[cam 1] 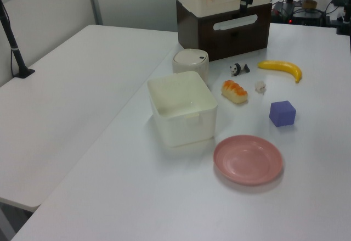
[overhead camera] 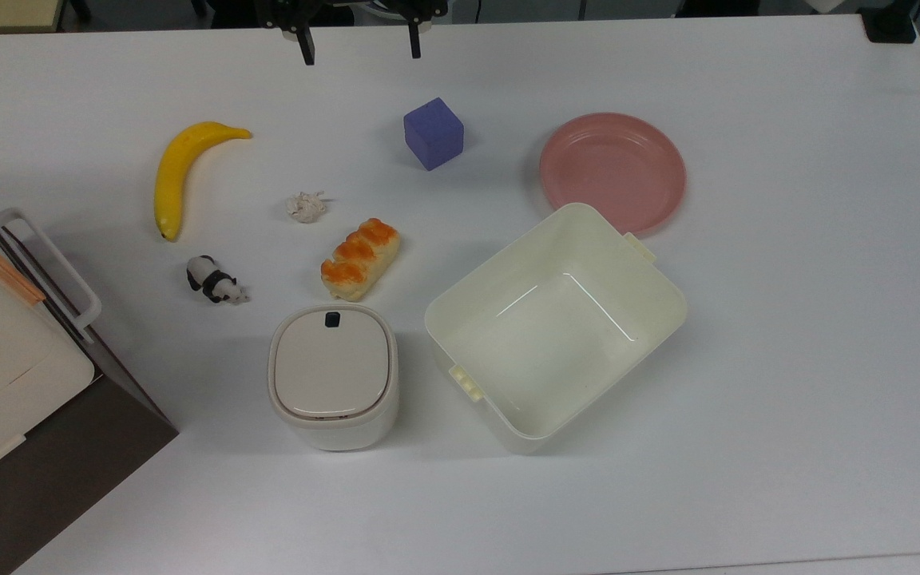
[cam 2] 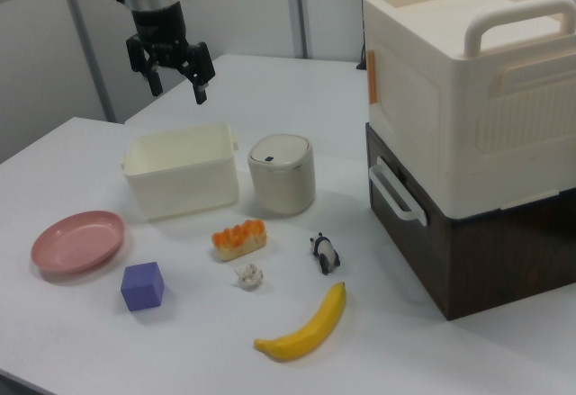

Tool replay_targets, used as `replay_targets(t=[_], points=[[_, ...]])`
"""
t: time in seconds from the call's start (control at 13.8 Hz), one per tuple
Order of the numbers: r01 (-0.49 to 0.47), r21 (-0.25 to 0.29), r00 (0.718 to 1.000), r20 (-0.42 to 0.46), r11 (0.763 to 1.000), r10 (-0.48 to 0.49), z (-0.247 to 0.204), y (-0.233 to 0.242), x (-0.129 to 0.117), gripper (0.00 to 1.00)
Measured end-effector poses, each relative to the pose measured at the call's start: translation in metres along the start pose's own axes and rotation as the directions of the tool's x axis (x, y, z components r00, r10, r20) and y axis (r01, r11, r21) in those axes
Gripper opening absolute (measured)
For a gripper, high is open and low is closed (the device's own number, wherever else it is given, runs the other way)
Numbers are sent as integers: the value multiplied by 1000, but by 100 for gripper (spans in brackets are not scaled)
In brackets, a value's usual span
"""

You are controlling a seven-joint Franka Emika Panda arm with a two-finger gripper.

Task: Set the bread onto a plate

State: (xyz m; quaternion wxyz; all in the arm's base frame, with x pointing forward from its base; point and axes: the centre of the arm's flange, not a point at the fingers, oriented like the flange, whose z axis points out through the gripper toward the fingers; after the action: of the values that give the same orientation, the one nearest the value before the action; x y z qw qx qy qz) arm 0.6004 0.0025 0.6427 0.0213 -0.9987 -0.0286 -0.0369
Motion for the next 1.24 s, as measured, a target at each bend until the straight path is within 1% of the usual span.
replay_targets(t=[0.44, 0.73, 1.24], points=[[-3, -3, 1000, 0, 1000, 3, 0, 2, 0, 100], [-3, -37, 1000, 2, 999, 3, 0, 6, 0, 100], [-1, -37, 1000, 21, 999, 2, 9, 5, -1, 100]])
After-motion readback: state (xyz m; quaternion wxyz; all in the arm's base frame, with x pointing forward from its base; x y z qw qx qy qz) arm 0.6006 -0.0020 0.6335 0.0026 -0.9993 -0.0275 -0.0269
